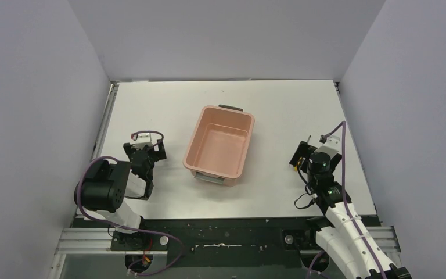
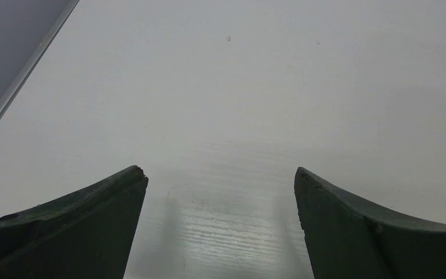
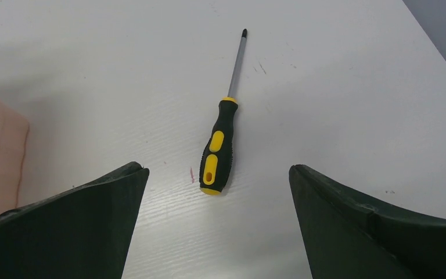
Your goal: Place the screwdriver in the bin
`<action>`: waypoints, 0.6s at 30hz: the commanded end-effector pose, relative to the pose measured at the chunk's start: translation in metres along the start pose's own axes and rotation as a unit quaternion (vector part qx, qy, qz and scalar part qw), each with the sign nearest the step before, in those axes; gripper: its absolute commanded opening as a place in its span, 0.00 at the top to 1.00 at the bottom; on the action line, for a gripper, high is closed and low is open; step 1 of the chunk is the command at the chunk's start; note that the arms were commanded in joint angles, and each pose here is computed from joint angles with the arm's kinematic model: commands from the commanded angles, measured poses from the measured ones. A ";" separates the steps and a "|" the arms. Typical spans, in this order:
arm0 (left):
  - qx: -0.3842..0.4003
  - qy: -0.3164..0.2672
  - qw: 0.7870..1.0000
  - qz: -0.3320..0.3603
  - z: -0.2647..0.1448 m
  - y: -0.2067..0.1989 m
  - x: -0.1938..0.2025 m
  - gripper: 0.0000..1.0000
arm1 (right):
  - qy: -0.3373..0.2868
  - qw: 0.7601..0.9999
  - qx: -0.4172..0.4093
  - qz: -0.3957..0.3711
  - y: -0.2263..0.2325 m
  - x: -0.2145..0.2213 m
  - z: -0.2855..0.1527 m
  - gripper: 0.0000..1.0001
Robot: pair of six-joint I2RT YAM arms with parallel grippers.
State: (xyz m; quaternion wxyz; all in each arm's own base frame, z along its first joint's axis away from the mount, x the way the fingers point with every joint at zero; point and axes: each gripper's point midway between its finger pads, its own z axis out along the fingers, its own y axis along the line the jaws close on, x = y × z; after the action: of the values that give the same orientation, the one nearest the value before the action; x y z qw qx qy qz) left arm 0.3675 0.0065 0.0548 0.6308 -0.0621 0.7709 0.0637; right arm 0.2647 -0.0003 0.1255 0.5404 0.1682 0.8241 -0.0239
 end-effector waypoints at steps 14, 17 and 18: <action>0.006 -0.031 0.999 -0.005 0.006 -0.002 -0.021 0.03 | 0.215 0.971 0.077 -0.066 0.021 -0.056 0.074 0.00; 0.006 -0.031 1.000 -0.005 0.006 -0.002 -0.021 0.03 | 0.279 0.957 0.057 -0.061 0.021 -0.016 0.096 0.02; 0.006 -0.030 1.000 -0.004 0.006 -0.002 -0.021 0.03 | 0.292 0.952 0.061 -0.063 0.019 -0.005 0.102 0.02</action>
State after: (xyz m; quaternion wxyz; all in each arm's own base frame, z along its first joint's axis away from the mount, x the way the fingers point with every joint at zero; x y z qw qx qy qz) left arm 0.3675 0.0064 0.0548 0.6308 -0.0616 0.7710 0.0629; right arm 0.3833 -0.0121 0.1461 0.3652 0.1696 0.9121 -0.0775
